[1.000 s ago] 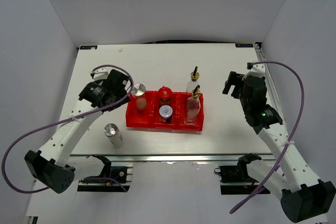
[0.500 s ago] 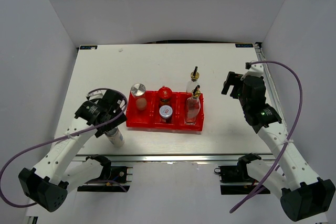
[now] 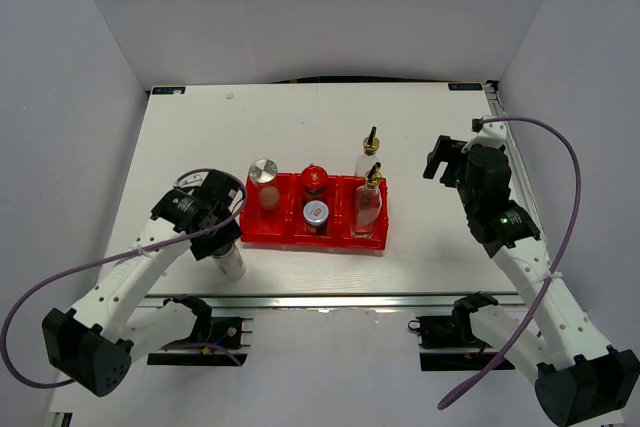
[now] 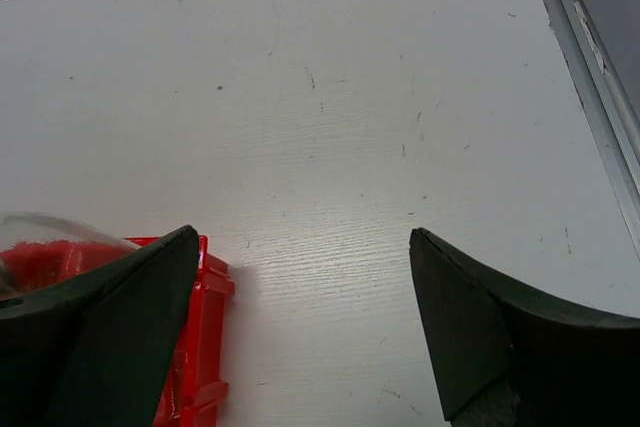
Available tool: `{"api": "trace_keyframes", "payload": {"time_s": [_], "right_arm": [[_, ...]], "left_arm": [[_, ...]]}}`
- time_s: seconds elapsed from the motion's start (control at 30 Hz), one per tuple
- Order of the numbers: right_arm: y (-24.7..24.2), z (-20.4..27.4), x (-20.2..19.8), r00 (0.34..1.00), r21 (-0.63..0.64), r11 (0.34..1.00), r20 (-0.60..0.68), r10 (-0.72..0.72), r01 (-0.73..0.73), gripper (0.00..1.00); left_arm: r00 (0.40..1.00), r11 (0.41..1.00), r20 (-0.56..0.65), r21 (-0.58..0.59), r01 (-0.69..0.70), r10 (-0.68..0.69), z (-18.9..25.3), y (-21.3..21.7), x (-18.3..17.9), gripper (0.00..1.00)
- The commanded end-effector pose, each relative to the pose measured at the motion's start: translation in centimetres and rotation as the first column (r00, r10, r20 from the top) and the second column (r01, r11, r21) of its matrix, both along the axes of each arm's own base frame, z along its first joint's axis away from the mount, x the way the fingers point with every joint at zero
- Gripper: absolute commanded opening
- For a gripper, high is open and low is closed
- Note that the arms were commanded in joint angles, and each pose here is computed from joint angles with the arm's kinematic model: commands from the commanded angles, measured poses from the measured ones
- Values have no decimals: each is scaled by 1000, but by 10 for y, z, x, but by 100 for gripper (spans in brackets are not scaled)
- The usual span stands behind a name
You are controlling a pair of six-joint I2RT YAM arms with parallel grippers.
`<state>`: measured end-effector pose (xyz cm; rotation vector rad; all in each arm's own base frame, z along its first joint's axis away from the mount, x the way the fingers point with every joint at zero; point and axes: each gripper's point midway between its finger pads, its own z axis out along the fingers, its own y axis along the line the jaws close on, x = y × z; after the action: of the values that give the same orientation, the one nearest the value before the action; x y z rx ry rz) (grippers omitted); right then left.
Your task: Organize the condiment bottles
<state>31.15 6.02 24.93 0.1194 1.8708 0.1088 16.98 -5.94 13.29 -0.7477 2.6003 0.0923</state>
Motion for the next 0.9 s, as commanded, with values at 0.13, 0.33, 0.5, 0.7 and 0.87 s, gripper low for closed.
{"api": "trace_keyframes", "payload": {"time_s": [0.13,0.33,0.5,0.7,0.87], "right_arm": [[0,15,3,998,34,999,63,-11,8,89],[-2,16,2,998,33,999,64,-18,16,89],[-3,16,2,998,30,999,63,-24,22,89],[-6,15,2,998,21,999,59,-39,37,90],[-9,13,3,997,12,999,54,-54,53,89]], "left_arm": [[998,998,12,10,58,-58,48,1,2,2],[986,981,80,-121,153,-144,70,-29,15,0],[973,972,152,-130,195,-174,85,-44,43,0],[954,959,197,-127,252,-224,98,-65,81,0],[950,954,170,-104,280,-260,87,-73,98,0]]}}
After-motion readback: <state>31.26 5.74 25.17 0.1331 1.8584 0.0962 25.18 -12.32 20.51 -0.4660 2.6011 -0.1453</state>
